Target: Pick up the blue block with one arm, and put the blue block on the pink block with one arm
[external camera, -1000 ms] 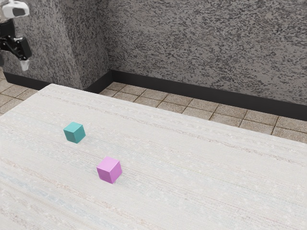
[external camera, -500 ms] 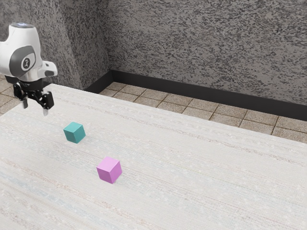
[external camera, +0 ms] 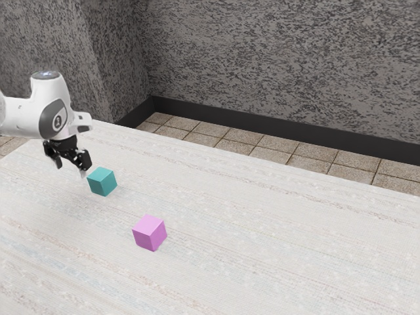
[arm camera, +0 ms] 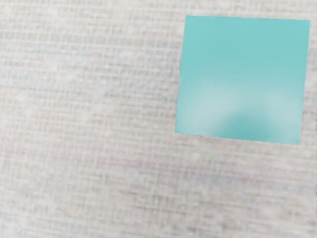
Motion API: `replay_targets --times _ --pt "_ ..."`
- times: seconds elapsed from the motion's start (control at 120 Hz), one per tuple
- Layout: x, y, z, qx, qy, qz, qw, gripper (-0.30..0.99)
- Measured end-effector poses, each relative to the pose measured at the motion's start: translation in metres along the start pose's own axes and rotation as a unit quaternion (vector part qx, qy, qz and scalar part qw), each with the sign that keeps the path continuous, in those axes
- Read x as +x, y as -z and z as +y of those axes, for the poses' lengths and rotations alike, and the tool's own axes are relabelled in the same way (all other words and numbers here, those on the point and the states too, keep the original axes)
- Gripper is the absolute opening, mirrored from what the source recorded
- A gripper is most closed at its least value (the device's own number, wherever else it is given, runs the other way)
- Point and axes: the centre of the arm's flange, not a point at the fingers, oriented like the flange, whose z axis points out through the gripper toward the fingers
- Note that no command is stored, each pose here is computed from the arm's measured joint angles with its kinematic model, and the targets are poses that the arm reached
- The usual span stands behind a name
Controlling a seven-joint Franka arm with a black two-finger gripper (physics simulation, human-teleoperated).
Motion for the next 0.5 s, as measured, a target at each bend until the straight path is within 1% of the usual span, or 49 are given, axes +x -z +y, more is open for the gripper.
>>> replay_targets --times 0.167,0.283,0.367,0.5 --pt "0.024 -0.005 0.014 -0.008 -0.032 0.019 0.999 0.69" --pt "0.035 -0.026 0.022 -0.012 -0.048 0.013 0.999 0.69" --pt "0.044 -0.037 0.023 -0.013 -0.054 0.013 0.998 0.69" --pt "0.057 -0.052 0.035 -0.023 -0.069 0.013 0.997 0.69"
